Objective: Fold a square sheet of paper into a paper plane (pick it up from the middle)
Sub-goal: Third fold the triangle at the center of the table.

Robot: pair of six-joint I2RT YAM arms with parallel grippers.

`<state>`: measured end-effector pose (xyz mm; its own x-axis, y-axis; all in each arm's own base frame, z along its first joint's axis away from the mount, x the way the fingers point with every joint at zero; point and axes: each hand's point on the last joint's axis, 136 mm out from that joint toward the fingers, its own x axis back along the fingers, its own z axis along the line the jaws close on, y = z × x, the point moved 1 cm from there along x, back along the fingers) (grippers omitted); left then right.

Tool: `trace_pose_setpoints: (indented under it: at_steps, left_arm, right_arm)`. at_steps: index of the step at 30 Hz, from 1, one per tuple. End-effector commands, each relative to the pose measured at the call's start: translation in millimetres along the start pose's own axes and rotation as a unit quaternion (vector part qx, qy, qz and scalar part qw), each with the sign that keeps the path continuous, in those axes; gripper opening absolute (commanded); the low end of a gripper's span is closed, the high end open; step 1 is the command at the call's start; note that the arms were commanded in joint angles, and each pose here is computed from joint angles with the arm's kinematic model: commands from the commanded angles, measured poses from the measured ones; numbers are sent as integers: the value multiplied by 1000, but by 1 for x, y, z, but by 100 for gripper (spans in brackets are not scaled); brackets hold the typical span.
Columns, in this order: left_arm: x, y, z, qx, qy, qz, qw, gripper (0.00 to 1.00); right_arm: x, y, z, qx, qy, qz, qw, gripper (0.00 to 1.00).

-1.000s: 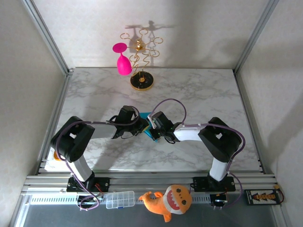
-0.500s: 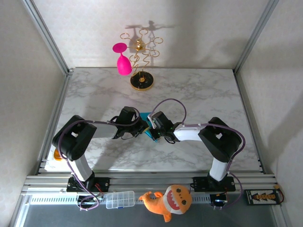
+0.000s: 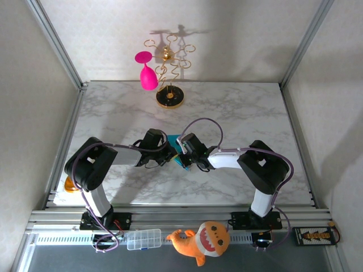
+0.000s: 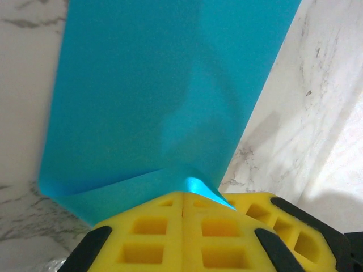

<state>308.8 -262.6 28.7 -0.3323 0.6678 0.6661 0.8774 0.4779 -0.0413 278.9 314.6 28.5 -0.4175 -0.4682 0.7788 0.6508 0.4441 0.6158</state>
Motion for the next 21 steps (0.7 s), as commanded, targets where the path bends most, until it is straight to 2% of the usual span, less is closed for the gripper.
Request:
trace_pose_setpoints:
  at_steps: [1,21]
  left_arm:
    - [-5,-2,11,-7,22,1,1000,5]
    - [-7,2,14,-14,36,-1,999,5]
  right_arm:
    - [-6,-9,-5,-6,-8,24,1000,8]
    - [-3,-5,-5,-8,-7,18,1000,9]
